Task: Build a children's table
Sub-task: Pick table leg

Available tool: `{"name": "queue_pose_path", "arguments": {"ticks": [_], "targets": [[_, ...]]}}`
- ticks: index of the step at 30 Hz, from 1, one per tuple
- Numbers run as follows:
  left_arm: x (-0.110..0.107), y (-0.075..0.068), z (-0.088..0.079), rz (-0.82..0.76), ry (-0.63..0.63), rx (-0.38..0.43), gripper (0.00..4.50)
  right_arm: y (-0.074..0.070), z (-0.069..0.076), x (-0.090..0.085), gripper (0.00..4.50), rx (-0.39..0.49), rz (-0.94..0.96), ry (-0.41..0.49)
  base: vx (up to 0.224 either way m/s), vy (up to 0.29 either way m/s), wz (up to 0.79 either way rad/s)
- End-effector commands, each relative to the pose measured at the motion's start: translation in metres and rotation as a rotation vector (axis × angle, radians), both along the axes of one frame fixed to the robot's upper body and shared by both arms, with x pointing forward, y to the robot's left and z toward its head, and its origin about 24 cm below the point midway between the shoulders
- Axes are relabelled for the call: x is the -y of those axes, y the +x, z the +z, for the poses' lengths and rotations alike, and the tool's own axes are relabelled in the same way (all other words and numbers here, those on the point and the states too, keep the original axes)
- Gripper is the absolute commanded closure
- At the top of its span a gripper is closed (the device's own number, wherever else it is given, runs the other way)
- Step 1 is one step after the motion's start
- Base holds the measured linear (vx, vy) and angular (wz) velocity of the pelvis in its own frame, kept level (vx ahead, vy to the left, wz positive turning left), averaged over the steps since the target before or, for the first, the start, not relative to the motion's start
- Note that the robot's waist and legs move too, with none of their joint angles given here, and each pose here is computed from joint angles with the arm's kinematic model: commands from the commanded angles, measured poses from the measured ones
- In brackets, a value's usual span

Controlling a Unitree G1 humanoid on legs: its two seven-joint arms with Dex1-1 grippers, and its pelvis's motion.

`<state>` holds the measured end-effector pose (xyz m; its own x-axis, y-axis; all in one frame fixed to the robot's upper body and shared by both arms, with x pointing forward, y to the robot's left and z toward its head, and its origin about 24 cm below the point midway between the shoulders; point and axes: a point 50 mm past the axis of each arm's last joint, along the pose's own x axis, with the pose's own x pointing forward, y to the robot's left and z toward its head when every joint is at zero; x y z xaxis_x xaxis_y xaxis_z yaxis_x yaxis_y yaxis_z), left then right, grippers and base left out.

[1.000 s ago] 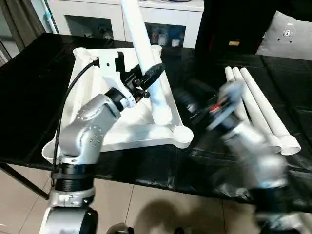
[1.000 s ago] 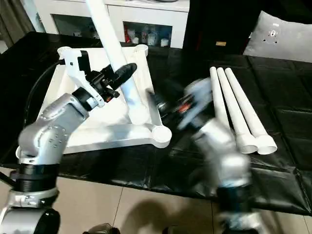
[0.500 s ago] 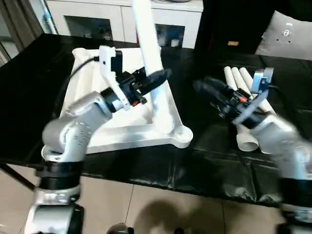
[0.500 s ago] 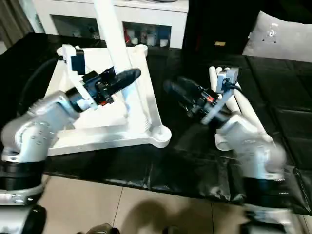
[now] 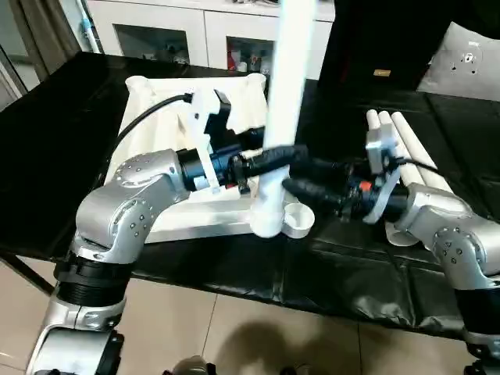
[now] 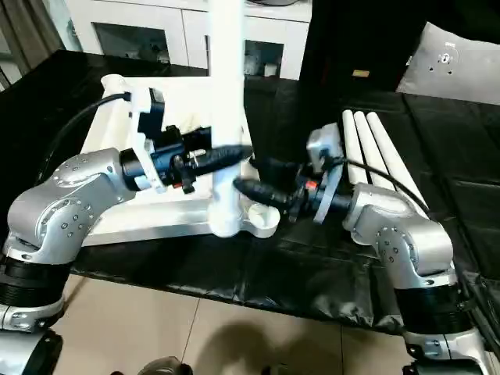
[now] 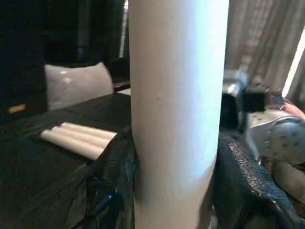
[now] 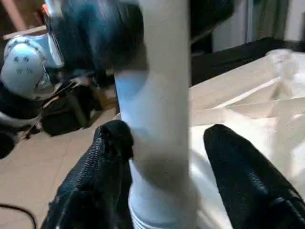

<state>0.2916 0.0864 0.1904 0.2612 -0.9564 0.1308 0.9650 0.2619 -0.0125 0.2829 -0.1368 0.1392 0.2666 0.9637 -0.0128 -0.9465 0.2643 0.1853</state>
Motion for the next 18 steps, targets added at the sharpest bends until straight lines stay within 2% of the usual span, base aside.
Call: {"name": "queue_pose_path", "arguments": {"ticks": [1,6,18], "targets": [[0.009,-0.008,0.008,-0.069,0.001,0.058,2.62,-0.001,-0.002,-0.004,2.10,-0.010,0.033,-0.024,0.000,0.000,0.00],[0.009,-0.008,0.007,-0.074,0.009,0.071,2.62,-0.004,-0.004,-0.009,2.51,-0.018,0.080,-0.023,0.000,0.000,0.00],[0.011,-0.010,0.008,-0.099,-0.024,0.061,2.62,-0.002,-0.014,-0.014,2.62,-0.014,0.057,-0.074,0.000,0.000,0.00]]}}
